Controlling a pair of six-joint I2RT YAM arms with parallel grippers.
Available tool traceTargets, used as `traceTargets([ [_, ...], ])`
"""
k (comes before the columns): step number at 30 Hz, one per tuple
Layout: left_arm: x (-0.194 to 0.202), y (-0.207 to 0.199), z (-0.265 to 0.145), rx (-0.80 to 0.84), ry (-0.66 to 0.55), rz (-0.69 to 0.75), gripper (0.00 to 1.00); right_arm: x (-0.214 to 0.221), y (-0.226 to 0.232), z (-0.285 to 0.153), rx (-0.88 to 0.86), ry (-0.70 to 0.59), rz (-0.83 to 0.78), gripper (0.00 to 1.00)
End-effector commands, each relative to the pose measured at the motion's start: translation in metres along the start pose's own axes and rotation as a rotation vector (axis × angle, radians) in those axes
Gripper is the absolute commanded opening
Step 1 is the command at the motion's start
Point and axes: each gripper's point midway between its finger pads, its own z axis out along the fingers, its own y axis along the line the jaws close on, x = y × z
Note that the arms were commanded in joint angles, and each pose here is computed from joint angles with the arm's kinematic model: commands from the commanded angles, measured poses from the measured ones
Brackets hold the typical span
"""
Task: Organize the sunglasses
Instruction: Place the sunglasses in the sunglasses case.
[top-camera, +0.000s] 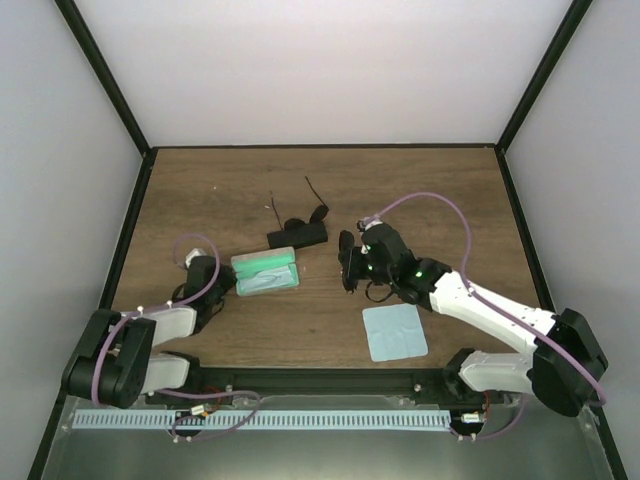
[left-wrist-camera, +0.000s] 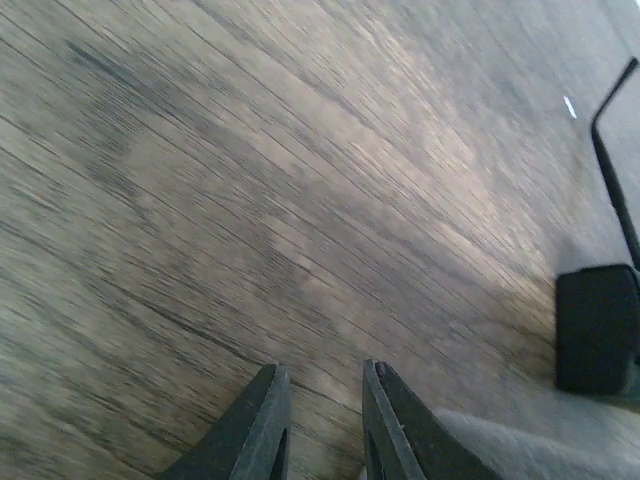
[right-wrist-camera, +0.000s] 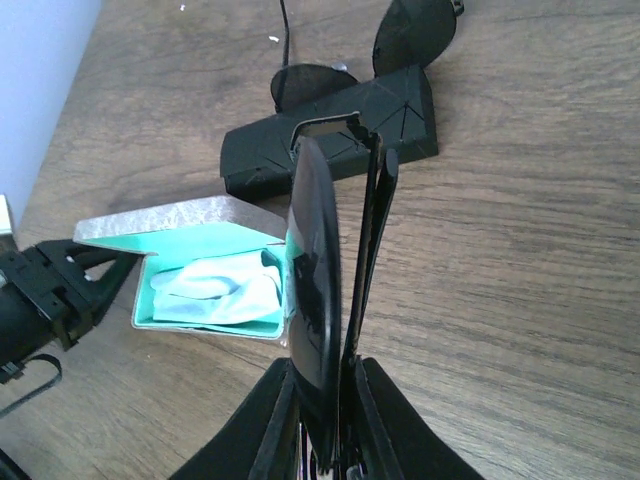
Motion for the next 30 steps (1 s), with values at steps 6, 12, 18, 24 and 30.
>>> traceTargets([
  [6,0.051,-0.025,-0.016,0.181,0.129,-0.004,0.2,-0.003,0.004,-0.006,-0.023,-0.034,-0.002,0.15],
  [12,0.073,-0.034,-0.028,0.223,0.153,-0.02,0.19,0.003,-0.001,-0.004,-0.02,-0.028,0.016,0.14],
  [18,0.093,-0.046,-0.038,0.285,0.165,-0.005,0.2,0.007,-0.003,0.001,-0.033,-0.035,0.04,0.14],
  [24,0.13,-0.079,-0.039,0.352,0.251,0.081,0.2,0.014,0.0,0.009,-0.081,-0.033,0.083,0.14],
  [30,0.143,-0.085,-0.046,0.398,0.273,0.145,0.16,0.015,-0.005,0.015,-0.085,-0.059,0.128,0.15],
])
